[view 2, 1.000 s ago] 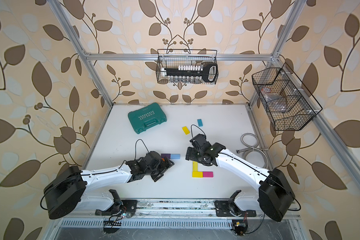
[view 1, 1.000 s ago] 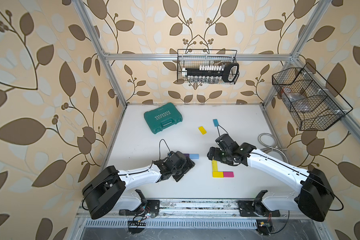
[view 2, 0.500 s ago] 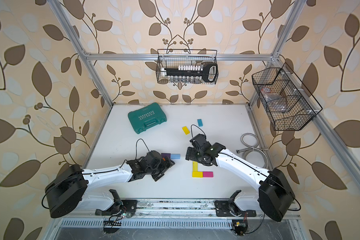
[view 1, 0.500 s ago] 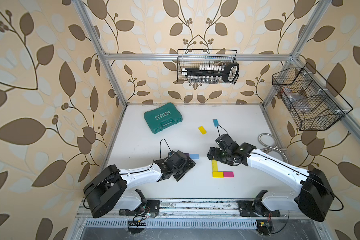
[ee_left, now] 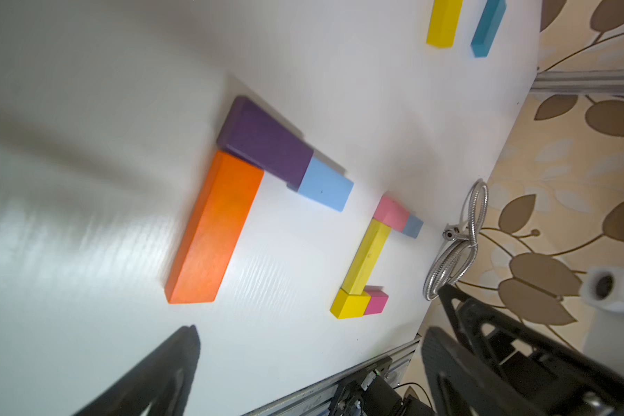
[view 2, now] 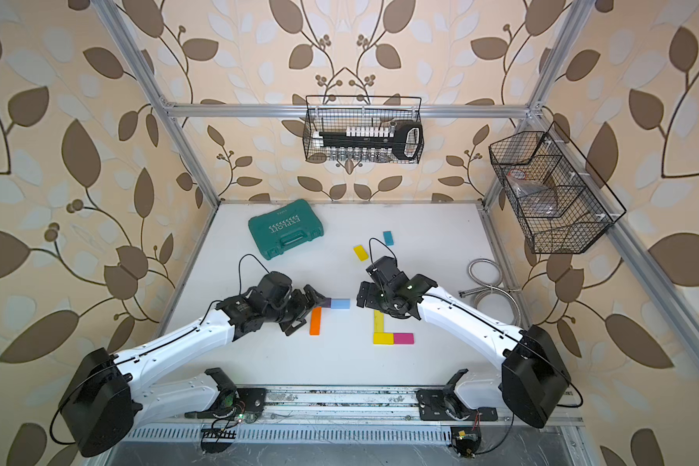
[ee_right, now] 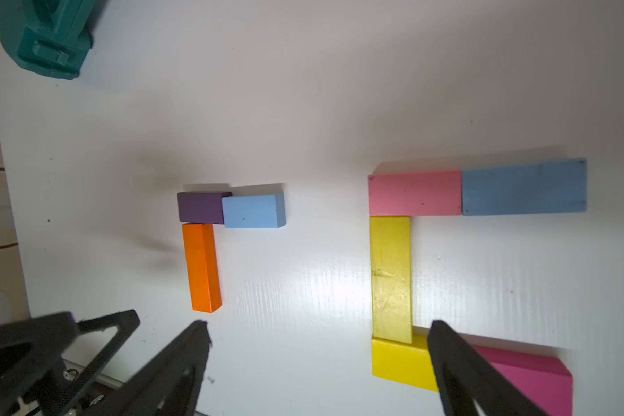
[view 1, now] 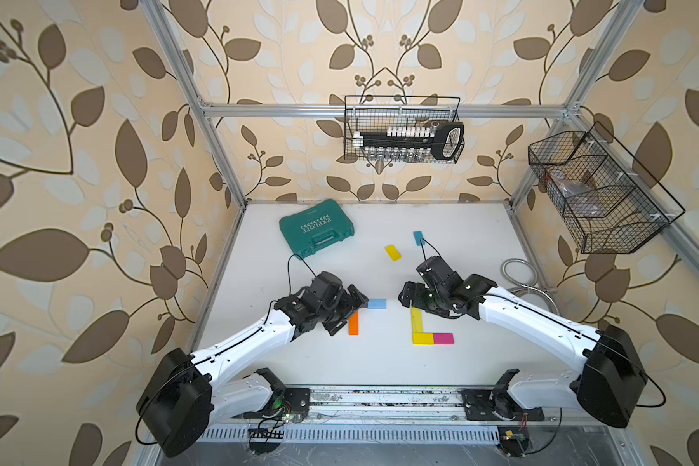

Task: Assemble the letter c with building blocks
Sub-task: Assemble the building block at the center of the board, then adjust the building block at the center of the board.

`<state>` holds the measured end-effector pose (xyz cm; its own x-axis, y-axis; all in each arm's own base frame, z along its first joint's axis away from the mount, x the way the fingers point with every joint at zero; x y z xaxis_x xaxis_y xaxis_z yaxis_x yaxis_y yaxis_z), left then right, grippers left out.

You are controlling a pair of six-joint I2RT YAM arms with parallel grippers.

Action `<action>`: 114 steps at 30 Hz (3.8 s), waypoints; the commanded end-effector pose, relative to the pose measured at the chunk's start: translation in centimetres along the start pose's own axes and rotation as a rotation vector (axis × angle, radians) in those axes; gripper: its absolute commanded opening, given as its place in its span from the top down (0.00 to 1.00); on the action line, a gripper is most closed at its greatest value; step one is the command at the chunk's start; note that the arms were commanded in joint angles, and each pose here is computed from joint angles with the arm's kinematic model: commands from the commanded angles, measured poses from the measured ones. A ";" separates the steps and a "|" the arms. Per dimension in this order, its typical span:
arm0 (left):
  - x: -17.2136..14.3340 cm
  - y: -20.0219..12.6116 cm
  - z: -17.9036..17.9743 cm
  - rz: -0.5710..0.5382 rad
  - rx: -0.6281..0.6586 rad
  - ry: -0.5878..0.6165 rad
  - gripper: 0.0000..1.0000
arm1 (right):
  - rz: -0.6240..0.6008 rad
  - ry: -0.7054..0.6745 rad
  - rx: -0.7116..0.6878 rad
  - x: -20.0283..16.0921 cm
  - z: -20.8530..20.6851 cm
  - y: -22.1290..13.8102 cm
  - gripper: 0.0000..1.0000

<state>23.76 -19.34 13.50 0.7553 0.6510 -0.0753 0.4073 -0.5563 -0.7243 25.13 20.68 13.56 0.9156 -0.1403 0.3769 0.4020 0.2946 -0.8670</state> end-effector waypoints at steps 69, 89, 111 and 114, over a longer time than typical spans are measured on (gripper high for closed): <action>12.2 0.1 -0.3 0.067 0.006 -0.037 0.01 | -0.058 0.242 0.143 -3.6 9.3 13.5 0.06; 12.3 0.2 -0.2 0.065 0.005 -0.040 0.01 | -0.054 0.254 0.131 -3.3 8.7 13.9 0.06; 12.0 -0.4 -1.4 0.095 -0.002 0.030 0.01 | -0.021 0.173 0.102 1.6 4.6 7.7 0.06; 12.0 -0.3 -1.2 0.097 0.003 0.028 0.01 | 0.025 0.169 0.116 1.1 4.7 8.6 0.07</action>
<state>33.10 -12.04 13.28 0.7906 0.5978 -0.1322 0.3345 -0.6027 -0.7245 30.78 26.81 9.28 0.8676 -0.3591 0.3440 0.4723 0.3786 -0.7960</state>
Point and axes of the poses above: each gripper's point midway between its finger pads, its own y axis out along the fingers, its own z axis along the line the jaws close on, x = y × z, the point moved 2 cm from there along -y, back along the fingers, and after that the axes turned 7 degrees about -y, right-handed, at the moved point
